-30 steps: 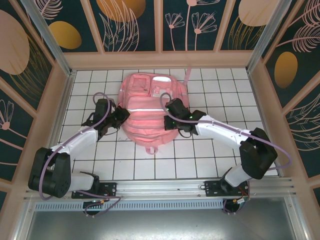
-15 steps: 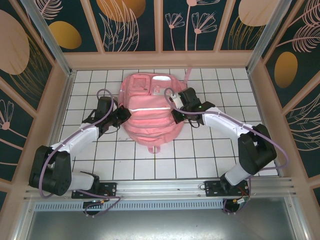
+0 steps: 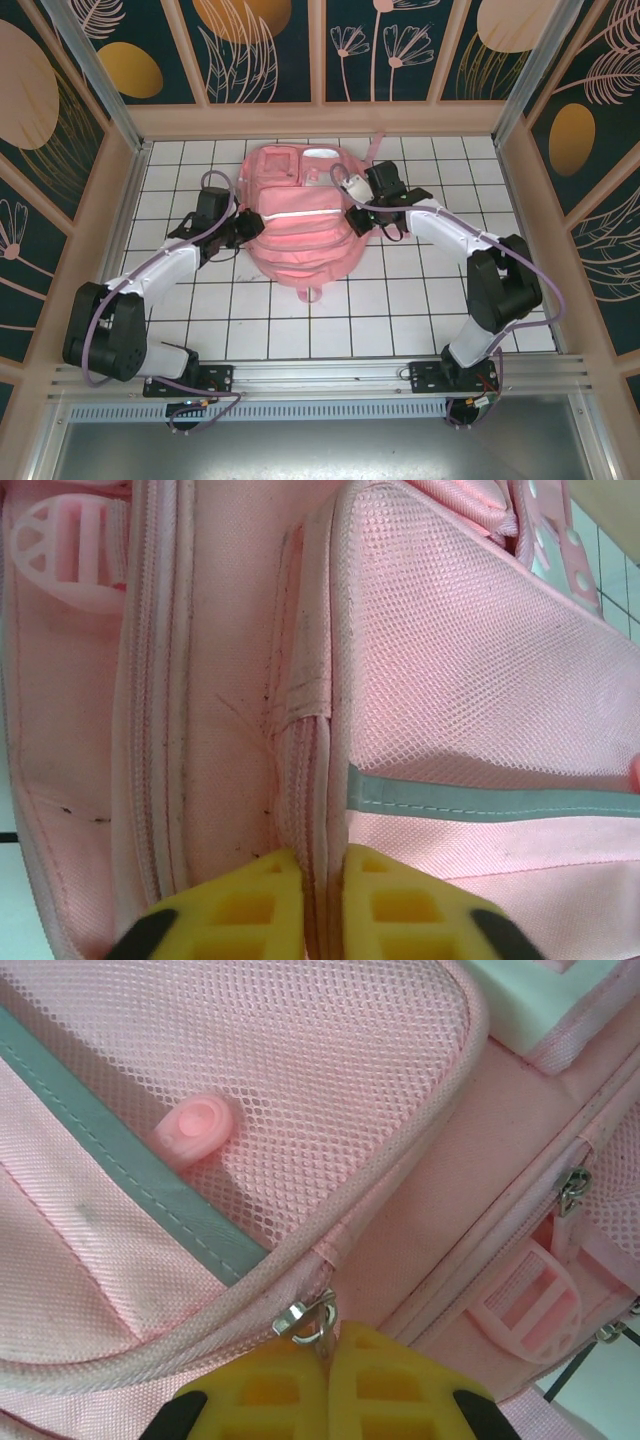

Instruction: Pack the student bag

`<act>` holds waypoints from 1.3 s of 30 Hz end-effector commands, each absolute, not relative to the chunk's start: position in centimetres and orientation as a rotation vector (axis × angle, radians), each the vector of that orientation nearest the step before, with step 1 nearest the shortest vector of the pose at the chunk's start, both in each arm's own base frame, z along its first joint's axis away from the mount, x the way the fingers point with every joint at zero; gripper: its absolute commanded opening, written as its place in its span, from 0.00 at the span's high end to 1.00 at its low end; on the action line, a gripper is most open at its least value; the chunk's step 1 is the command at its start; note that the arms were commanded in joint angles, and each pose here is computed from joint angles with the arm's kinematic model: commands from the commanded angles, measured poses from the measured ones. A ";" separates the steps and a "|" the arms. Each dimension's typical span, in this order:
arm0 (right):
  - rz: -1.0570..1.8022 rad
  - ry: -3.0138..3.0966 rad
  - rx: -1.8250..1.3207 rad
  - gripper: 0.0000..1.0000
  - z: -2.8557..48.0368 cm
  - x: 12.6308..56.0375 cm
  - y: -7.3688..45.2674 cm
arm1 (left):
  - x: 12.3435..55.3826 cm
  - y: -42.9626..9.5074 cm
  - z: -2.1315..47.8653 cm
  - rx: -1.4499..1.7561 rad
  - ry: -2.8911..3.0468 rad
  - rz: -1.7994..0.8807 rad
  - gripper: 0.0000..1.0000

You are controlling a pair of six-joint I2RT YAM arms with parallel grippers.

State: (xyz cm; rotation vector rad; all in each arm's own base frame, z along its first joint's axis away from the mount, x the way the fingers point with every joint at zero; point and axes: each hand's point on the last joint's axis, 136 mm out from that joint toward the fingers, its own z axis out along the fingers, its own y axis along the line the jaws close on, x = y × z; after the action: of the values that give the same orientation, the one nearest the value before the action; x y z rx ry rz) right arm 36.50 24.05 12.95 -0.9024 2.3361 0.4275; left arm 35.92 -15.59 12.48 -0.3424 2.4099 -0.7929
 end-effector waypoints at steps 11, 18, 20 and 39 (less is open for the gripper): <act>0.251 2.091 -0.294 0.18 25.5 38.2 15.6 | 39.4 -7.8 20.9 -0.443 2.190 -0.296 0.08; -0.101 1.831 0.174 0.01 29.9 37.7 5.3 | 37.5 0.7 23.7 -0.617 1.896 0.146 0.02; -0.139 1.783 0.319 0.01 29.2 37.0 1.7 | 36.6 2.8 23.4 -0.675 1.811 0.227 0.02; -0.183 1.787 0.290 0.01 14.2 34.2 -3.3 | 32.4 4.7 17.7 -0.399 1.579 0.324 0.01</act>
State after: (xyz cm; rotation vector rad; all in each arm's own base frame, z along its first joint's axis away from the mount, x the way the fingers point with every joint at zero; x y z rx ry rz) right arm 32.97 -4.34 11.70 0.3486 1.9124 -0.2688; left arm 31.83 5.26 15.06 -0.4618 1.7032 0.3871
